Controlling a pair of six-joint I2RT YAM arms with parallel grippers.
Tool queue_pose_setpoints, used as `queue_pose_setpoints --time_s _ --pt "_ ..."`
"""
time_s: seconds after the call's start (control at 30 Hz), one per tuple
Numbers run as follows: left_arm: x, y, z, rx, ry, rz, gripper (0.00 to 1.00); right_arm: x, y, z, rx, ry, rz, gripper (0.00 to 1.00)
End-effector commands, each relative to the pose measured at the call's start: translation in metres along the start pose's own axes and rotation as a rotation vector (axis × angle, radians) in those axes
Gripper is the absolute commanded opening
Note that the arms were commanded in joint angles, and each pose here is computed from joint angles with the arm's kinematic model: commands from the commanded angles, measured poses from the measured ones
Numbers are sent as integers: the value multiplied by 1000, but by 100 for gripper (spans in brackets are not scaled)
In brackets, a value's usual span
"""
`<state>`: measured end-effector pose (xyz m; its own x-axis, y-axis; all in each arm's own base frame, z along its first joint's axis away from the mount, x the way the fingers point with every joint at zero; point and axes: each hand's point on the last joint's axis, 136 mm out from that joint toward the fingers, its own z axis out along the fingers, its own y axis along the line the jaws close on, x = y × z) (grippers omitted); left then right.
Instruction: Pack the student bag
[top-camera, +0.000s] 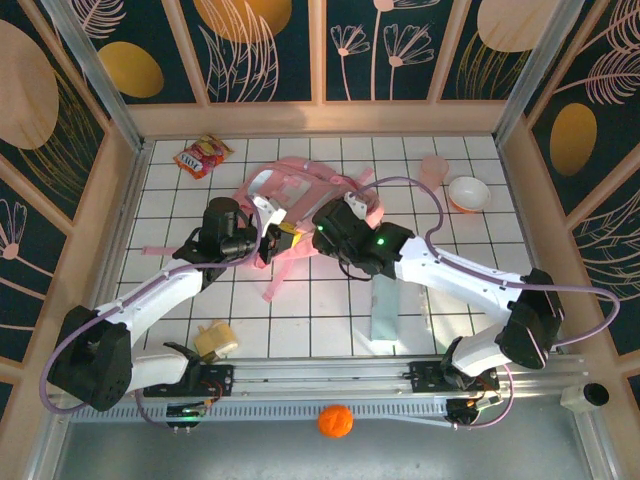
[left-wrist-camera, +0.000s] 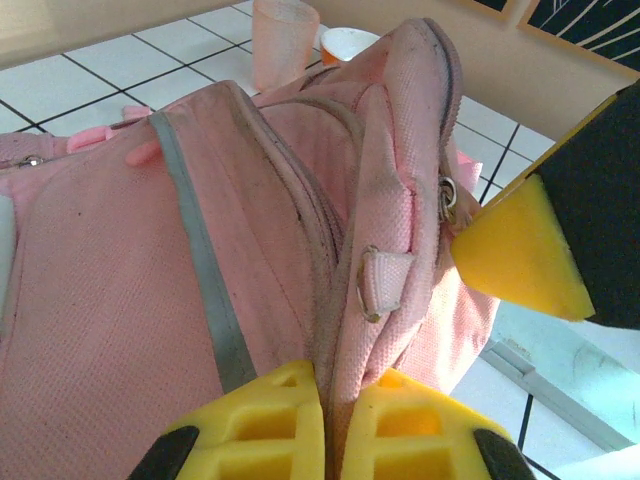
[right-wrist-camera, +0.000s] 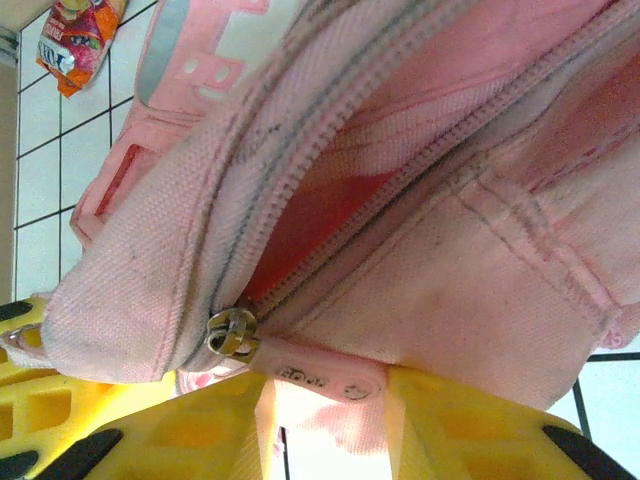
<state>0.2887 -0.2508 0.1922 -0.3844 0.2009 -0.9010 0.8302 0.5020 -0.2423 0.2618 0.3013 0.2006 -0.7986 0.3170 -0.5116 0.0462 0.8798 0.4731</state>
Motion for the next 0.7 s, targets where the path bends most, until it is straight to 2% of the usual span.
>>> queue_pose_setpoints --time_s 0.0,0.07,0.2,0.37,0.57,0.67 --pt "-21 -10 -3 54 -47 -24 0 -21 2 0 43 -65 -33 33" --pt "-21 -10 -3 53 -45 -23 0 -23 4 2 71 -60 -68 34" --pt "-19 -10 -3 47 -38 -16 0 -25 9 4 101 -37 -171 43" --pt "-18 -9 -2 46 -33 -14 0 -15 27 10 25 50 -343 47" --pt "-19 -9 -2 44 -34 -14 0 -7 44 14 -53 118 -412 29" --pt "-19 -9 -3 45 -34 -16 0 -7 51 9 -92 132 -421 27"
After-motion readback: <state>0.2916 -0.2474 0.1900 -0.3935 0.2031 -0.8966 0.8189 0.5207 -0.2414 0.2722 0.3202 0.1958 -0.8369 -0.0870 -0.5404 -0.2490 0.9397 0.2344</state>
